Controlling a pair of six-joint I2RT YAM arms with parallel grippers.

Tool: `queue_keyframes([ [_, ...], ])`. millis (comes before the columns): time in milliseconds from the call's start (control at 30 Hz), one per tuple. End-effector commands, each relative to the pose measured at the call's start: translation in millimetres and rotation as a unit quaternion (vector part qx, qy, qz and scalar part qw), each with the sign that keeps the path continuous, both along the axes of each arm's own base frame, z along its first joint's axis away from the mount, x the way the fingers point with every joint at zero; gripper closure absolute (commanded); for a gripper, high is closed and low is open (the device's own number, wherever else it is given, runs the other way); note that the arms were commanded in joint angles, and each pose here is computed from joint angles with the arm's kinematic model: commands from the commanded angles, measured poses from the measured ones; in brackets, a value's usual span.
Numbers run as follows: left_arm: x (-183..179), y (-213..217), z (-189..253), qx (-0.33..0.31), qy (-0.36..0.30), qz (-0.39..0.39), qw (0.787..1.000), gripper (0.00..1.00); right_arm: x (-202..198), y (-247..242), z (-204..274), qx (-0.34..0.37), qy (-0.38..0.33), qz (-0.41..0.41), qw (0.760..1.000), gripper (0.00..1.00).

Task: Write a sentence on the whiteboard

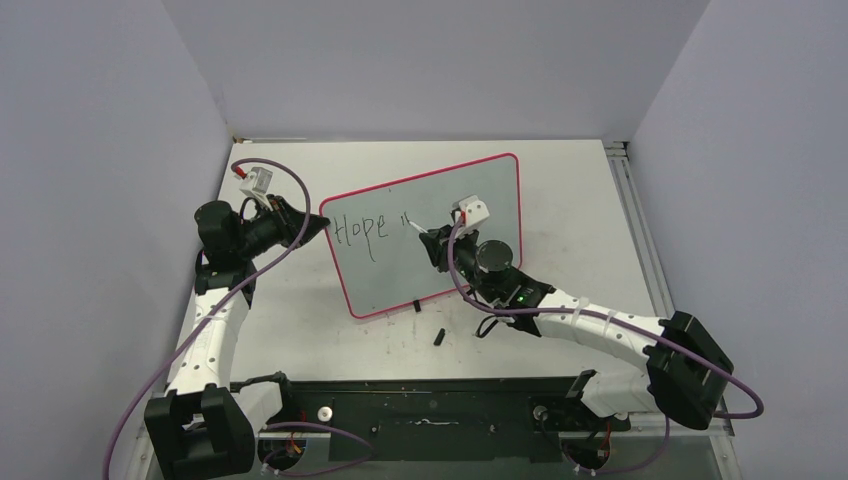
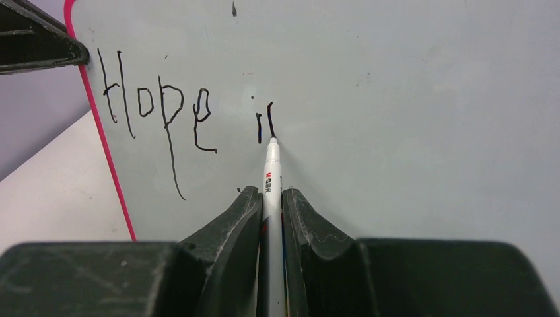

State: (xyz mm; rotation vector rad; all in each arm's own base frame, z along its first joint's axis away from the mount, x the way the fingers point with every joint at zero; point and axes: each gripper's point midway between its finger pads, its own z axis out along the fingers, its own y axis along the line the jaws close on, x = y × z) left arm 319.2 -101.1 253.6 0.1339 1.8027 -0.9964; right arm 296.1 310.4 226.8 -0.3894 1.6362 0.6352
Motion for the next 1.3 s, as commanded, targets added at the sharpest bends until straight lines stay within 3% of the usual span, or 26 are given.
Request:
queue_keyframes([
  [0, -1.2, -2.7, 14.6, 0.003, -0.021, -0.008, 1.0, 0.88, 10.3, 5.9, 41.5, 0.037, -0.044, -0.005, 0.998, 0.95],
  [1267, -0.9, -2.5, 15.0, 0.003, -0.021, -0.008, 1.0, 0.88, 19.5, -19.4, 32.7, 0.023, -0.039, -0.06, 0.997, 0.95],
])
